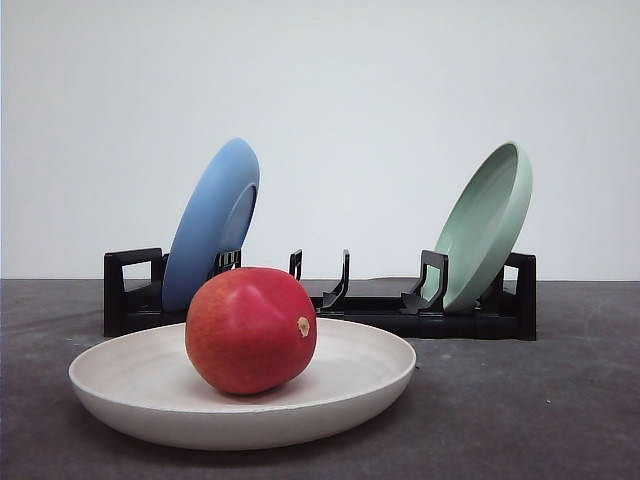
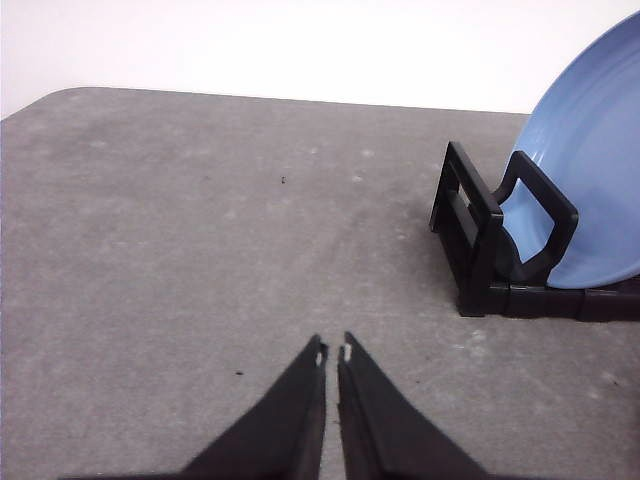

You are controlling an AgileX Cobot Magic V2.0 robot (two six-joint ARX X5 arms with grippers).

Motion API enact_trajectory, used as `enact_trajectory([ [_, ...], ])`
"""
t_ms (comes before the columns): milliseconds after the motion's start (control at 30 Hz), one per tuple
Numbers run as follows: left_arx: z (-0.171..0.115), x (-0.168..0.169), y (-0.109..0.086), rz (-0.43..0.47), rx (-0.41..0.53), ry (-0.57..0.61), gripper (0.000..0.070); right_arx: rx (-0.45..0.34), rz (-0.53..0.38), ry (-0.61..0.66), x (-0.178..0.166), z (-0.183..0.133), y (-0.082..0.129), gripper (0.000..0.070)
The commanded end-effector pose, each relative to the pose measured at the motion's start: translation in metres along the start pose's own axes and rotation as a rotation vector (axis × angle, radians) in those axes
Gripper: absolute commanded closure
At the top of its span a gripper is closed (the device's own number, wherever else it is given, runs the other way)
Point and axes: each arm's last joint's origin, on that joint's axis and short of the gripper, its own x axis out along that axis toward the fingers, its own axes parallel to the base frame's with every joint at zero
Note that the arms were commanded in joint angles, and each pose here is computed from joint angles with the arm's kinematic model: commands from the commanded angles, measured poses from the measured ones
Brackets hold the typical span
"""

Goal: Place pomegranate in white plate

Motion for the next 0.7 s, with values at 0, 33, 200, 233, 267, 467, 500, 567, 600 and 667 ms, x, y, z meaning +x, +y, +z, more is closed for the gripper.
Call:
enact_trajectory([
  [0,-0.0018,0.0009,0.0002,0.002,0.001,-0.004,0.07,0.008,-0.004,-0.011,0.0002,0.0001,-0.0002,0.0677],
  [33,-0.0018,0.0009,0.0002,0.002,0.001,-0.004,0.07,0.008,-0.004,-0.011,0.0002,0.0001,-0.0002,0.0677],
  [200,-0.0018,0.0009,0.0002,0.002,0.001,-0.004,0.07,0.008,-0.004,-0.011,0.0002,0.0001,-0.0002,0.0677],
  [233,-0.0018,0.0009,0.0002,0.002,0.001,-0.004,0.07,0.008,-0.004,-0.011,0.0002,0.0001,-0.0002,0.0677],
  [267,-0.0018,0.0009,0.0002,0.002,0.001,-0.004,0.07,0.008,-0.005,-0.011,0.0002,0.0001,-0.0002,0.0677],
  [467,-0.0018,0.0009,0.0002,0.002,0.001,-0.004,0.07,0.008,-0.004,-0.011,0.0002,0.0001,-0.0002,0.0677],
  [500,-0.0018,0.0009,0.0002,0.002,0.001,-0.004,0.07,0.008,-0.004,-0.011,0.0002,0.0001,-0.0002,0.0677],
  [567,-0.0018,0.0009,0.0002,0.002,0.001,-0.004,0.07,0.008,-0.005,-0.011,0.0002,0.0001,-0.0002,0.0677],
  [600,-0.0018,0.0009,0.0002,0.002,0.001,-0.004,0.07,0.008,-0.004,-0.011,0.0002,0.0001,-0.0002,0.0677],
  [667,-0.0018,0.0009,0.0002,0.002,0.001,-0.004,0.07,0.008,-0.004,-0.011,0.0002,0.0001,-0.0002,0.0677],
])
